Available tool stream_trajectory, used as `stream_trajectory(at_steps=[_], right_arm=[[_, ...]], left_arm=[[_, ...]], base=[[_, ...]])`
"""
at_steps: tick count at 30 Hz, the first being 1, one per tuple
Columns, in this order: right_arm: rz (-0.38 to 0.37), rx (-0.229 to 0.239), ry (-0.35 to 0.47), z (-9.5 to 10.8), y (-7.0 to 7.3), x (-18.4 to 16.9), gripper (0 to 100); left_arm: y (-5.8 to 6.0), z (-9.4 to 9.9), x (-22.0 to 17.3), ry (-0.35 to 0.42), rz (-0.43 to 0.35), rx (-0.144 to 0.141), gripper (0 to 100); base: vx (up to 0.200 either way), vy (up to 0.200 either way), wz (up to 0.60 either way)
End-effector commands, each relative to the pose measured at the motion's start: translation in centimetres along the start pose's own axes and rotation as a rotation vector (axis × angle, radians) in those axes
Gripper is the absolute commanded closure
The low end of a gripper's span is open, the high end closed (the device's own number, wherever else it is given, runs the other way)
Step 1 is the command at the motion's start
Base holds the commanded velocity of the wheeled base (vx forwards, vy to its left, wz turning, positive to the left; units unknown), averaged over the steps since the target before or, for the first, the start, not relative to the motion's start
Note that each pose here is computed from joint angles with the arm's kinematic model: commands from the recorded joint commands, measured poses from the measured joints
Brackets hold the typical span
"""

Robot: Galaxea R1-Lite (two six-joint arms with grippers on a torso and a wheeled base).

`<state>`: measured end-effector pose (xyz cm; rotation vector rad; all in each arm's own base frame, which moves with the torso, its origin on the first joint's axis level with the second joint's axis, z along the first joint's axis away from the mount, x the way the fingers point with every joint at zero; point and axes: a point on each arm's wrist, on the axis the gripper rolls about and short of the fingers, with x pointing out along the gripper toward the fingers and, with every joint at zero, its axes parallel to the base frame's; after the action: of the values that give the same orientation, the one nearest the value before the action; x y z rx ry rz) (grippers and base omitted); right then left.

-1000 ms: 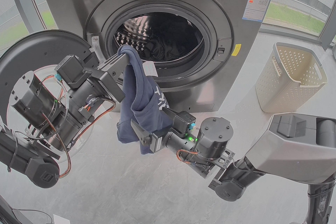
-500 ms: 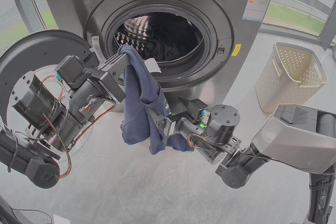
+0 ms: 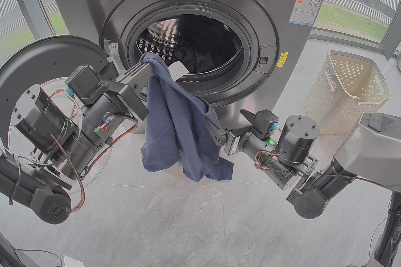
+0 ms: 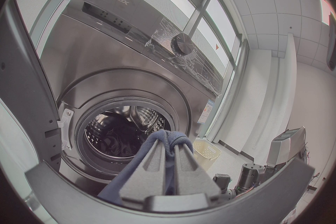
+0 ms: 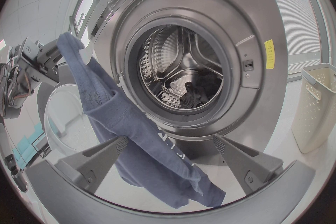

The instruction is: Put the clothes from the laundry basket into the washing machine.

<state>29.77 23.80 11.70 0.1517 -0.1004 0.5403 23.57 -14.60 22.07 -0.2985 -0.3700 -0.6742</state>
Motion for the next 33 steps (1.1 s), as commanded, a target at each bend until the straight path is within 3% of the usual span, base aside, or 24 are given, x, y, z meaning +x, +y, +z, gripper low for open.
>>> stream_trajectory(at_steps=[1,11,18,32,33], right_arm=[[-0.029,-0.004,-0.009,0.4,-1.1,0.1,0],[-0.019,-0.003,-0.004,-1.9,-0.7,2.2,0],[0.015,0.000,0.007,-2.8,0.5,2.6,0],[0.072,0.022,-0.088,-1.7,2.0,4.6,0],[0.073,0.024,-0.088,-1.7,2.1,4.6,100]], left_arm=[[0.0,0.0,0.0,0.000,-0.001,-0.001,100],[-0.1,0.1,0.0,-0.004,-0.003,-0.001,100],[-0.1,0.1,0.0,-0.004,-0.004,-0.002,100],[-0.1,-0.1,-0.1,0.002,-0.003,-0.002,100],[-0.1,-0.1,-0.1,0.004,-0.003,-0.002,100]], base=[[0.000,0.000,0.00],[0.000,0.000,0.00],[0.000,0.000,0.00],[0.000,0.000,0.00],[0.000,0.000,0.00]])
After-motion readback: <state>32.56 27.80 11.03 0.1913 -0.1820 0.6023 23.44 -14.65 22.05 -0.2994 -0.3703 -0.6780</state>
